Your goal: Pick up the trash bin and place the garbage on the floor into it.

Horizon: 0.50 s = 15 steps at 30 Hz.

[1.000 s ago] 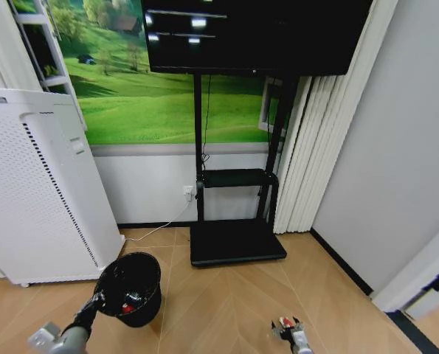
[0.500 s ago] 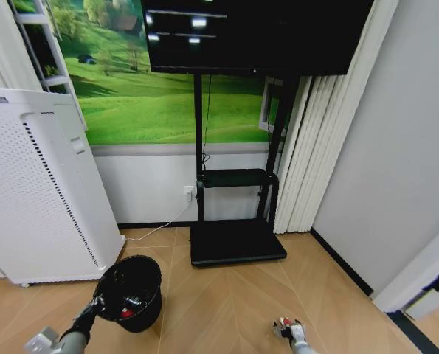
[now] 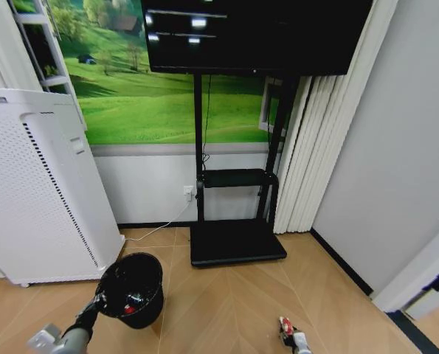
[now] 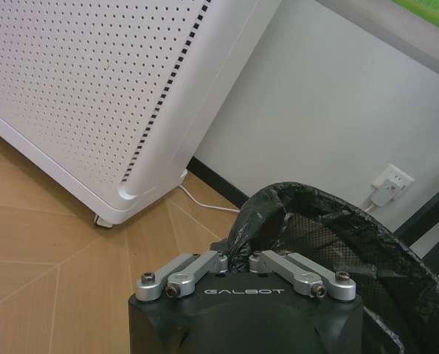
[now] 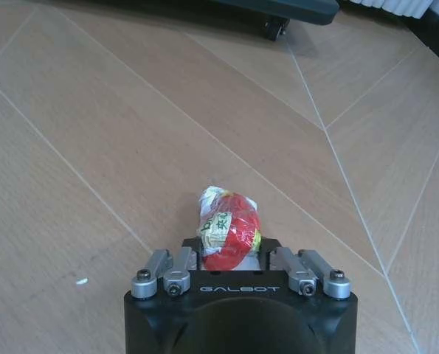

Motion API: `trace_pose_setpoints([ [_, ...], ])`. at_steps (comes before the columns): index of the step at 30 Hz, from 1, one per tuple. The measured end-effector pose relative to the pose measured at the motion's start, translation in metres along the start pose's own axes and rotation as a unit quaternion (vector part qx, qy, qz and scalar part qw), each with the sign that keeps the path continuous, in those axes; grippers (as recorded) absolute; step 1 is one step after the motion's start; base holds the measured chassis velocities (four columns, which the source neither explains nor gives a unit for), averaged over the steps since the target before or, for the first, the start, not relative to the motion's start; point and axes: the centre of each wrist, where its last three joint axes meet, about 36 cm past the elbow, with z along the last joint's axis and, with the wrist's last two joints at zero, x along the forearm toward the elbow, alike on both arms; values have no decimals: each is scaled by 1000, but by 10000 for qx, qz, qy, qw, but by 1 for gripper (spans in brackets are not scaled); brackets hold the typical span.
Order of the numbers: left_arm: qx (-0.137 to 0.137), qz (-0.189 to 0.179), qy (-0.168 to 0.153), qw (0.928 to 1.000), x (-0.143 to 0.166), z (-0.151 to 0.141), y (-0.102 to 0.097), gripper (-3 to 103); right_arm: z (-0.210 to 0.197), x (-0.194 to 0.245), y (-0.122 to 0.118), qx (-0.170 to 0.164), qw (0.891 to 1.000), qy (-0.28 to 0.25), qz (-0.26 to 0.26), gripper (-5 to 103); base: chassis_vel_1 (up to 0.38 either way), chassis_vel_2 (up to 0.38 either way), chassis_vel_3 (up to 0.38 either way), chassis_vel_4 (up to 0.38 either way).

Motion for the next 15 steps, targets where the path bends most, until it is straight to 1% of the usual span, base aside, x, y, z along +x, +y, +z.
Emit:
trace_pose_setpoints([
  [1, -2, -6, -1, 10000, 0, 0, 1, 6, -2, 0, 0, -17, 10000, -17, -4, 34, 0, 0, 0, 0],
  [2, -2, -6, -1, 10000, 0, 0, 1, 6, -2, 0, 0, -17, 10000, -17, -4, 34, 0, 0, 0, 0],
  [3, -1, -16, 0, 10000, 0, 0, 1, 6, -4, 1, 0, -36, 10000, -37, -7, 30, 0, 0, 0, 0],
  [5, -1, -23, 1, 10000, 1, 0, 2, 6, -5, 1, 0, -52, 10000, -51, -8, 30, 0, 0, 0, 0],
  [6, 3, -26, 4, 10000, 1, 0, 2, 6, -8, 2, -1, -77, 9999, -67, -14, 27, 0, 0, 0, 0],
  [10, 6, -25, 11, 10000, 1, 1, 3, 6, -14, 7, -3, -148, 9998, -149, -14, 27, 0, 0, 0, 0],
  [11, -8, -15, 33, 10000, -1, 2, 2, 6, -19, 13, -7, -209, 9992, -321, -96, 27, 0, 0, 0, 0],
  [13, -70, 13, 49, 10000, -4, 4, 1, 6, -25, 20, -10, -179, 9971, -700, -236, 27, 0, 0, 0, 0],
  [15, -94, 110, 61, 9999, -8, 6, -6, 6, -32, 31, -13, -198, 9929, -1114, -367, 27, 0, 0, 0, 0],
])
